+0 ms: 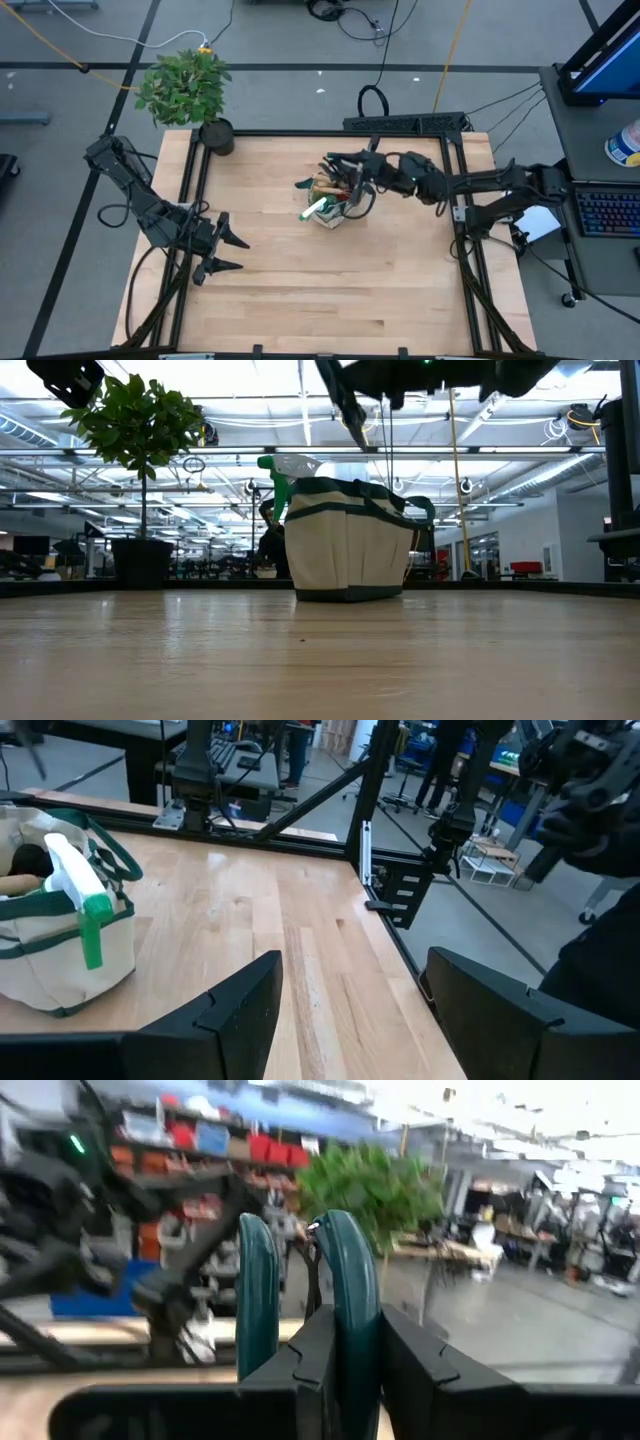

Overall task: Pick & Place Garden tools in Gardening bag
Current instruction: Put the red shear scissors into the light brown gardening bag

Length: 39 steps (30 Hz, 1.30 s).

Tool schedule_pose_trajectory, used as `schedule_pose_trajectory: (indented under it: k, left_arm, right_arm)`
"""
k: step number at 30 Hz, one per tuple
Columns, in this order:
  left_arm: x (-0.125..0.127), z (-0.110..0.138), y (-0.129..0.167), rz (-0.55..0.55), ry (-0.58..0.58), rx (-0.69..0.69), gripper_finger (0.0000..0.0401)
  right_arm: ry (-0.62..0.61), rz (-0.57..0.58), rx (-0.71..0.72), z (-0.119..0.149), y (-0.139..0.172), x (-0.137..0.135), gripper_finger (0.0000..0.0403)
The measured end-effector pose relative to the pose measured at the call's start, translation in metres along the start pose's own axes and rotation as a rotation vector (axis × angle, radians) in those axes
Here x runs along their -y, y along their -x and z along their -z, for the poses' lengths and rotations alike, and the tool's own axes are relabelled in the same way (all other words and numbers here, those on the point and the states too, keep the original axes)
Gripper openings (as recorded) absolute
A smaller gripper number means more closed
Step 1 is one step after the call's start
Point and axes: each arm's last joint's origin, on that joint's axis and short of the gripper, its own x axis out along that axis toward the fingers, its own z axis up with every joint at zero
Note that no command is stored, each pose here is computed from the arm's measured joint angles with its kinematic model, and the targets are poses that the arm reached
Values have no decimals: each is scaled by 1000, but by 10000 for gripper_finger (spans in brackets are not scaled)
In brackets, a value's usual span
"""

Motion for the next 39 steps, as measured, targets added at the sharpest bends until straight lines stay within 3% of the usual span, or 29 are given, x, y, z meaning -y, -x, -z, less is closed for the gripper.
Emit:
schedule_pose_trajectory:
  k: [16, 29, 39]
  left_arm:
    - [0, 0, 0, -1, 29, 1, 257]
    - [0, 0, 0, -1, 28, 0, 257]
    - [0, 0, 0, -3, 24, -4, 257]
  right_arm:
    - [50, 35, -318, 65, -17, 17, 46]
    - [117, -1, -476, 79, -11, 15, 46]
    - [194, -55, -427, 75, -13, 15, 46]
